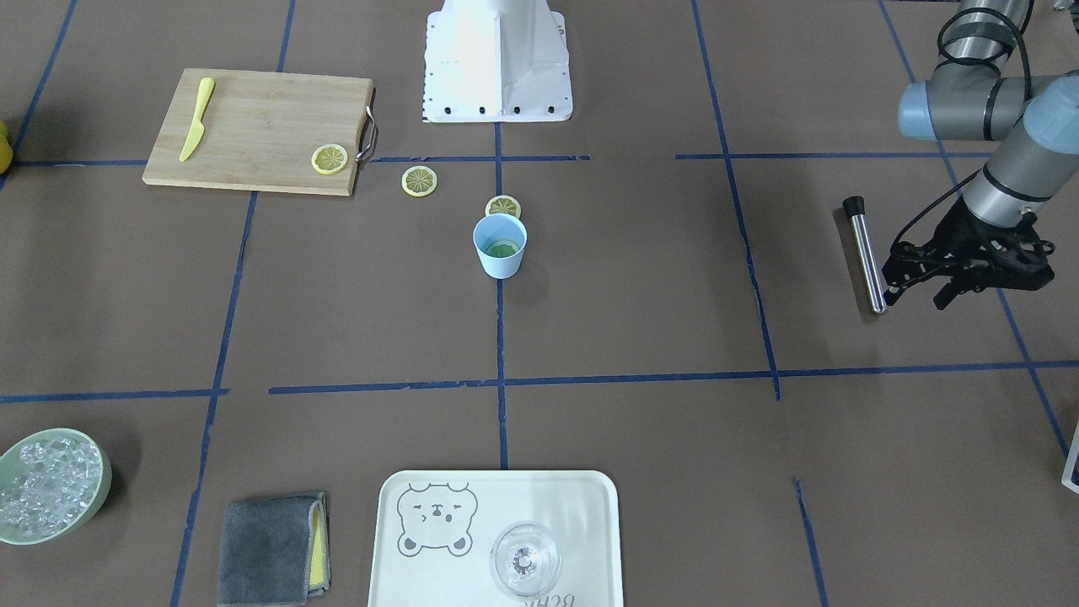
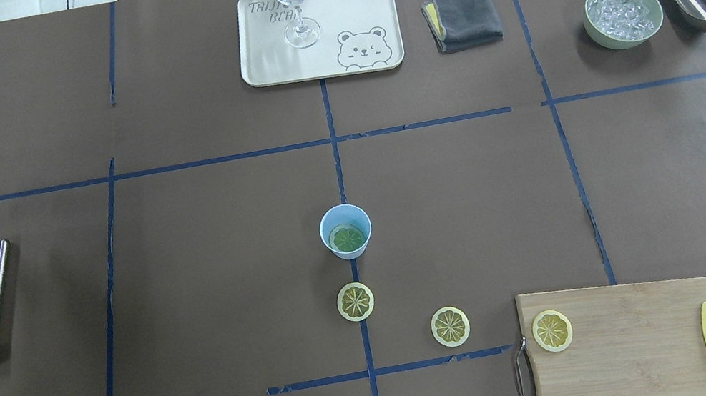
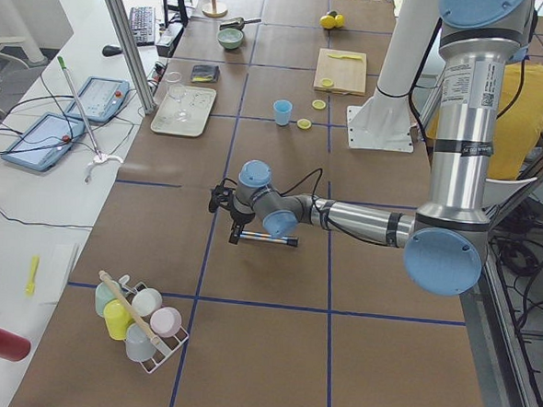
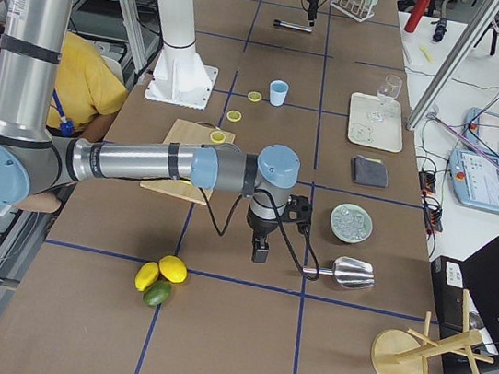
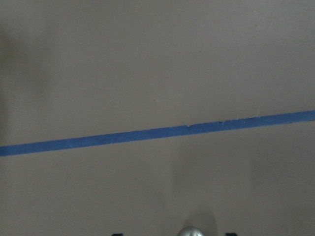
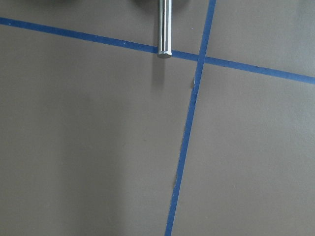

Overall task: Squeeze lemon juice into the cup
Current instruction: 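Reach the left gripper down and grasp the steel muddler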

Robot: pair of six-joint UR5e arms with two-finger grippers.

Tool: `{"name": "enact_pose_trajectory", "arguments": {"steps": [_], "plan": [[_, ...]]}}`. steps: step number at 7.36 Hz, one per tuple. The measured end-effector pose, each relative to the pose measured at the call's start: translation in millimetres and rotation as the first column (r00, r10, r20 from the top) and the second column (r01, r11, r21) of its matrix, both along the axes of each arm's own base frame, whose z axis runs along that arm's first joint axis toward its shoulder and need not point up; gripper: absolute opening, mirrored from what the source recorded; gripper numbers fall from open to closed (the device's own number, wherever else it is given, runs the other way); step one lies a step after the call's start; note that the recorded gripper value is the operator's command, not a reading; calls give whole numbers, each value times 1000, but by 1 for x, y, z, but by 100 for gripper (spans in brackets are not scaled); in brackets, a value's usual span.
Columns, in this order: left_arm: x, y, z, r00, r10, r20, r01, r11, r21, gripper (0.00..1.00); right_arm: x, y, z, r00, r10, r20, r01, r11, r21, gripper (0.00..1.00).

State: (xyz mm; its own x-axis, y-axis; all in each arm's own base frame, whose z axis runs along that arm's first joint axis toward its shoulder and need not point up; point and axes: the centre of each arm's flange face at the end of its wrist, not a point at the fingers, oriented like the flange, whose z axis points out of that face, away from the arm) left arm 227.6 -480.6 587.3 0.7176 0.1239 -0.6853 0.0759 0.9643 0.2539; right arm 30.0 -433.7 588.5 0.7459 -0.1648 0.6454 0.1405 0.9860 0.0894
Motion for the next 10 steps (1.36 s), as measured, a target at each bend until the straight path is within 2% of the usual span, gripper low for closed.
{"name": "enact_pose_trajectory", "arguments": {"steps": [6, 10], "plan": [[22, 12, 6, 999, 44, 10, -44, 999, -7, 74, 0, -1, -1, 1000, 2, 3, -2, 1000, 1, 100], [31, 16, 8, 998, 63, 11, -63, 998, -8, 55, 0, -2, -2, 1000, 2, 0, -2, 1000, 3, 100]]}}
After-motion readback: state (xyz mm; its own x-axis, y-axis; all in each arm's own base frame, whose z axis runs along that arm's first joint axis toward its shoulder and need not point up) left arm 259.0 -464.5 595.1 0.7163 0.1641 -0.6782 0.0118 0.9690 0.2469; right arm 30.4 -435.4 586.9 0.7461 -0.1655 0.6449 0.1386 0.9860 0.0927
